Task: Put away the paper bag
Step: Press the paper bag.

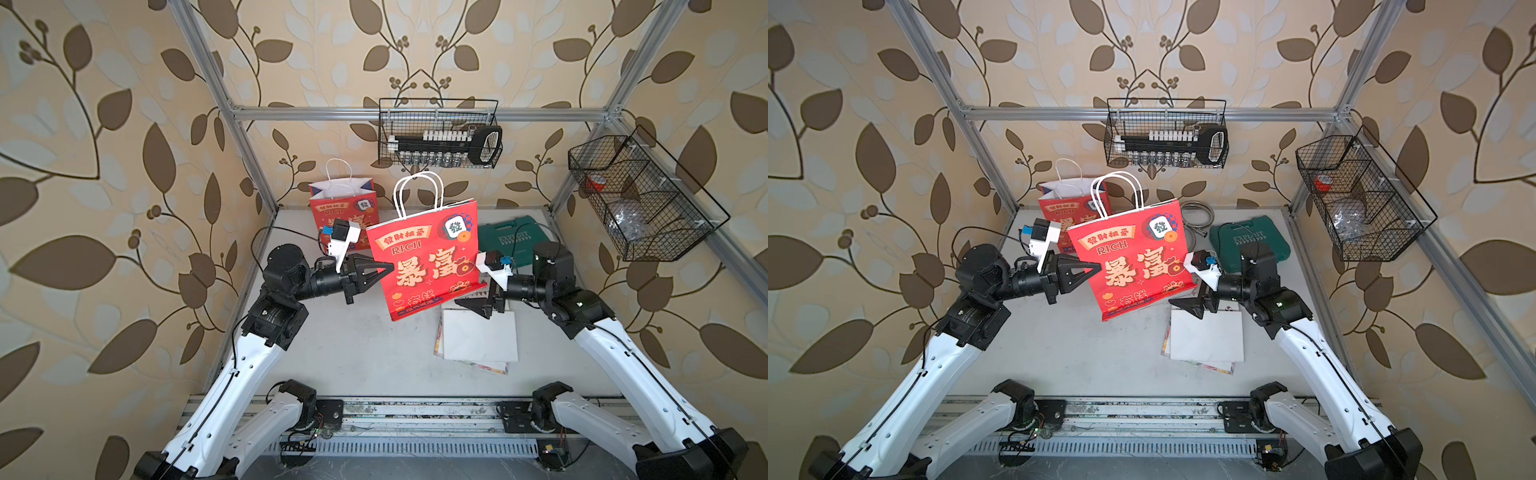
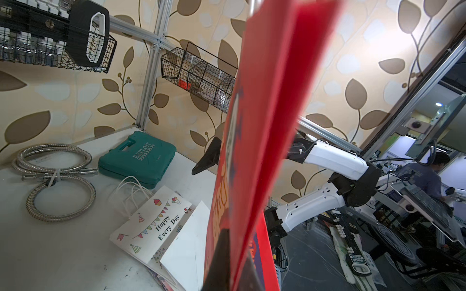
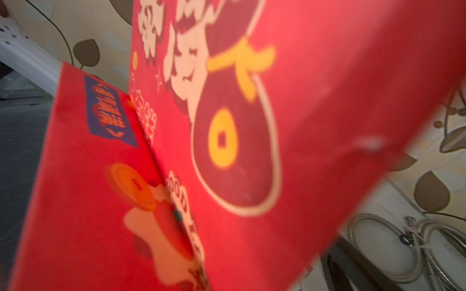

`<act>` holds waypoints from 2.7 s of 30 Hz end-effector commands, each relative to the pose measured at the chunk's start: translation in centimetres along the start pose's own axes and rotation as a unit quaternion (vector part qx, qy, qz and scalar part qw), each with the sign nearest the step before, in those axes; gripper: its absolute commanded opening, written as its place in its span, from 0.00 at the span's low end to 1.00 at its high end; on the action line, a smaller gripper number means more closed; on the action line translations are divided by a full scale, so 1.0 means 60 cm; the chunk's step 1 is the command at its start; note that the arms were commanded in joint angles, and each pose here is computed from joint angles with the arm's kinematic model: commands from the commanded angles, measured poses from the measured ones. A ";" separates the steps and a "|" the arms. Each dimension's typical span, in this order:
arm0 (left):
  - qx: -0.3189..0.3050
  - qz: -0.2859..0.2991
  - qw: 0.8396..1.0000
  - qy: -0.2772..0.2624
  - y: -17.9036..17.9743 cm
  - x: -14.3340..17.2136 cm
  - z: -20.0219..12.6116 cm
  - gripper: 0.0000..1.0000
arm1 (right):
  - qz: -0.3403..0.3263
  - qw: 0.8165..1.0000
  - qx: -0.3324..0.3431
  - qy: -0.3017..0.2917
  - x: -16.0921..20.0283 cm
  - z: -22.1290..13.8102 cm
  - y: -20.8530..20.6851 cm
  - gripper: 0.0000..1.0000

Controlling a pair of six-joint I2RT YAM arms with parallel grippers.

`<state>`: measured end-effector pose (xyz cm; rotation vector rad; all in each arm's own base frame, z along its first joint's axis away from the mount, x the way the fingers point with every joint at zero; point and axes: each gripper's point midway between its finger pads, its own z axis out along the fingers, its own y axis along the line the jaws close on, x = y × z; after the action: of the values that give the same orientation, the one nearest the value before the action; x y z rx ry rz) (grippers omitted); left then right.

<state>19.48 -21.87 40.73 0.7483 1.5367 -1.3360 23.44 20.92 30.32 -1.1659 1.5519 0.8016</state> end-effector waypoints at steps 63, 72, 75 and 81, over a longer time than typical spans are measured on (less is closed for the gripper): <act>-0.135 0.045 0.989 -0.028 0.114 0.186 -0.023 0.99 | 0.033 0.992 -0.076 -0.097 -0.149 -0.011 0.012 0.00; 0.005 -0.005 0.996 -0.090 0.064 0.118 0.018 0.99 | 0.072 0.984 -0.107 -0.123 -0.156 0.022 0.031 0.00; 0.015 0.002 0.994 -0.111 0.055 0.100 0.015 0.89 | 0.100 0.983 -0.102 -0.117 -0.143 0.030 0.024 0.00; 0.034 0.008 0.993 -0.110 0.045 0.099 0.016 0.00 | 0.124 0.981 -0.098 -0.110 -0.130 0.036 0.019 0.00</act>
<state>21.41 -22.78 32.06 0.5594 1.4267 -1.3833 23.20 25.38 36.90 -1.0190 1.4719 1.2168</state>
